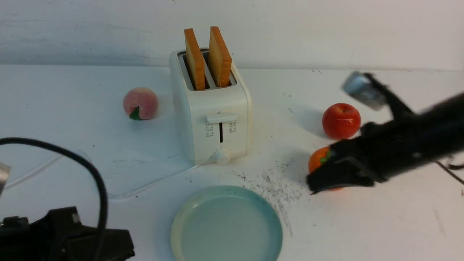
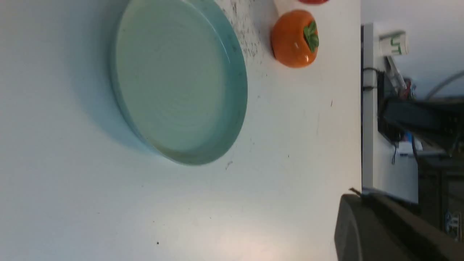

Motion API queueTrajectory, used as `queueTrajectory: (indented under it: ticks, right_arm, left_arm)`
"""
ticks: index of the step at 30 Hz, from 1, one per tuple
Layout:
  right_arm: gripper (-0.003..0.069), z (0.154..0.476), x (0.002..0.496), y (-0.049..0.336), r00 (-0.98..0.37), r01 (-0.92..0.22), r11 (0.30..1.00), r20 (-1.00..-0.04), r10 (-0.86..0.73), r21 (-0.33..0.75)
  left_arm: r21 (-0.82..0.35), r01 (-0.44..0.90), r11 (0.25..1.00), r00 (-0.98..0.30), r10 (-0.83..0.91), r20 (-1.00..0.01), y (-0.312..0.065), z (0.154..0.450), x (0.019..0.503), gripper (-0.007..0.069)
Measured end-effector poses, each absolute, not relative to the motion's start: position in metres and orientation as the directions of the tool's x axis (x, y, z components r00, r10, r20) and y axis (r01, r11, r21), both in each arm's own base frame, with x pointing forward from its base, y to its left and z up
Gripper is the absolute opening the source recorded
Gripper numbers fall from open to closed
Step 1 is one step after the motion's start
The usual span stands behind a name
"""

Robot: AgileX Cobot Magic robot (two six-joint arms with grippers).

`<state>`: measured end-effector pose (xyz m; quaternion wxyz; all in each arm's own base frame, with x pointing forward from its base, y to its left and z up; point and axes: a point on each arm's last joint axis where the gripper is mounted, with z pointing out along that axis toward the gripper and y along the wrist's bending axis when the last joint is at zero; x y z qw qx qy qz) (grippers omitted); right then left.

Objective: Take toasted bread from bread machine on white table place on plate.
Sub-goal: 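Grasp the toast slice in the toaster and pull it up out of the slot with the right gripper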

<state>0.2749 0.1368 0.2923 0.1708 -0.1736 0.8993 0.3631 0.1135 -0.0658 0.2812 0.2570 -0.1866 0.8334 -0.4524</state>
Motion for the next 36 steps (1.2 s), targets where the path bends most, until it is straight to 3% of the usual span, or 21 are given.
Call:
queueTrajectory:
  ticks: [2,5,8,15,21,24,29,36]
  right_arm:
    - [0.0001,0.298,0.293,0.163,-0.852,-0.508,0.648,-0.439,-0.284,0.567]
    - [0.0001,0.311,0.319,0.199,-0.801,-0.584,0.676,-0.455,-0.389,0.45]
    - [0.0001,0.343,0.341,0.222,-0.756,-0.598,0.741,-0.523,-0.394,0.305]
    - [0.0017,0.377,0.379,0.251,-0.678,-0.56,0.8,-0.673,-0.295,0.214]
    - [0.0118,0.358,0.415,0.264,-0.642,-0.511,0.843,-0.727,-0.244,0.168]
    - [0.0249,0.355,0.426,0.268,-0.593,-0.51,0.844,-0.779,-0.203,0.168]
    - [0.0378,0.358,0.434,0.27,-0.516,-0.509,0.849,-0.84,-0.171,0.14]
    - [0.0432,0.338,0.448,0.272,-0.475,-0.497,0.866,-0.851,-0.223,0.051]
  left_arm:
    - [-0.852,-0.061,0.52,-0.809,-0.525,-0.263,-0.068,0.28,0.118,-0.0014]
    - [-0.849,-0.036,0.527,-0.814,-0.509,-0.282,-0.069,0.279,0.122,-0.0014]
    - [-0.846,-0.027,0.533,-0.811,-0.506,-0.293,-0.069,0.279,0.123,-0.0014]
    - [-0.842,-0.024,0.539,-0.79,-0.526,-0.314,-0.067,0.28,0.125,-0.0014]
    - [-0.841,-0.024,0.54,-0.786,-0.53,-0.318,-0.066,0.28,0.126,-0.0014]
    - [-0.839,-0.022,0.544,-0.781,-0.534,-0.326,-0.066,0.28,0.127,-0.0014]
    - [-0.836,-0.022,0.548,-0.774,-0.539,-0.333,-0.065,0.28,0.128,-0.0014]
    - [-0.831,-0.02,0.556,-0.775,-0.534,-0.339,-0.065,0.279,0.128,-0.0014]
